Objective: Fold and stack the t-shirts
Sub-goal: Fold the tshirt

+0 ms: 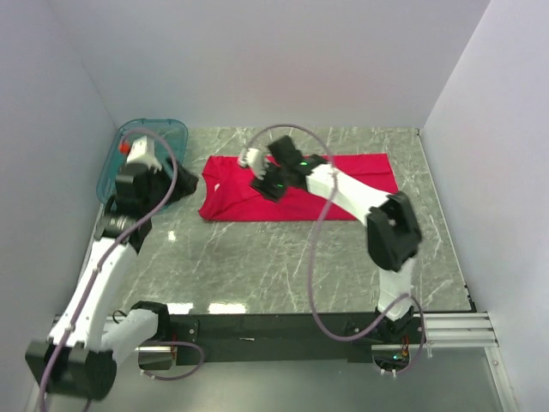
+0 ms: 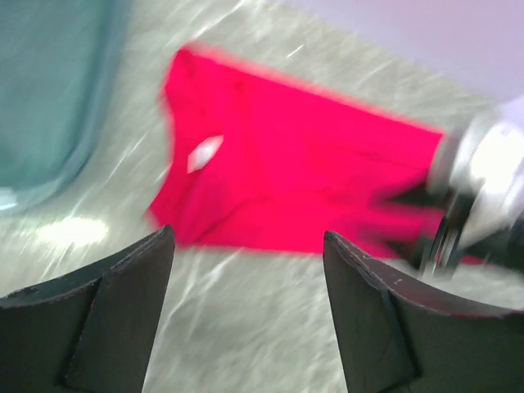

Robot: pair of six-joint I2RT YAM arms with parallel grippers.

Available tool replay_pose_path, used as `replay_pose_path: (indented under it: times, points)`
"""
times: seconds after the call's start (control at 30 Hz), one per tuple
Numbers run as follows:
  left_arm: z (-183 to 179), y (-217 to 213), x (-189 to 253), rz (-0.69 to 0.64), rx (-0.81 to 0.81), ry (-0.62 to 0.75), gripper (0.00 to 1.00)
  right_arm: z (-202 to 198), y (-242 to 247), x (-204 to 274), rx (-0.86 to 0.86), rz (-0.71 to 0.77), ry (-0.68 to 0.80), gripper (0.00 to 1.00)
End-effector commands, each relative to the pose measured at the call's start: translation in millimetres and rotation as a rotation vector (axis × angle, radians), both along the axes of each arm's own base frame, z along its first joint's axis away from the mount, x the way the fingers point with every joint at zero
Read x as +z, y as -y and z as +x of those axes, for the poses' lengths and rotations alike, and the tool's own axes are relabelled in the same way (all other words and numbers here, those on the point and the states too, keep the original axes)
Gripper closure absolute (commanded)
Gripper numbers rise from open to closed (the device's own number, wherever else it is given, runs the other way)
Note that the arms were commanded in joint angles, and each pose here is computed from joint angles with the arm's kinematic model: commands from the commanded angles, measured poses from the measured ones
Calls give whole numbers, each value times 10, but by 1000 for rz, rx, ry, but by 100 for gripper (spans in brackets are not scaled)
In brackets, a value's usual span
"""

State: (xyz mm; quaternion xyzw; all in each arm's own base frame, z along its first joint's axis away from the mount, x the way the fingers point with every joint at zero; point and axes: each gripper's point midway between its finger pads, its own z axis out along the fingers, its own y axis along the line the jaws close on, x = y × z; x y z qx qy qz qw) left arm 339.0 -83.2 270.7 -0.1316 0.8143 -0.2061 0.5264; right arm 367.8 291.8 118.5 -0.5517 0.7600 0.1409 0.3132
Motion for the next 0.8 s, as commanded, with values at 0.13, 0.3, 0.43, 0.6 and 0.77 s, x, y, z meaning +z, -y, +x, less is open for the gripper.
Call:
replay_pose_path:
  times: [0.13, 0.3, 0.43, 0.6, 0.77]
  points:
    - [-601, -243, -728, -30, 108, -160, 22, 576, -799, 71, -168, -11, 187, 50]
    - [-793, -223, -804, -77, 114, -169, 22, 659, -999, -99, -183, -44, 225, 51]
    - [-843, -213, -789, -91, 113, -167, 22, 666, -1077, -284, -185, -77, 215, 52]
    - [-854, -208, -780, -93, 109, -163, 23, 653, -1135, -446, -179, -109, 208, 52]
    - [-851, -211, -792, -91, 109, -164, 23, 605, -1114, -526, -169, -122, 199, 51]
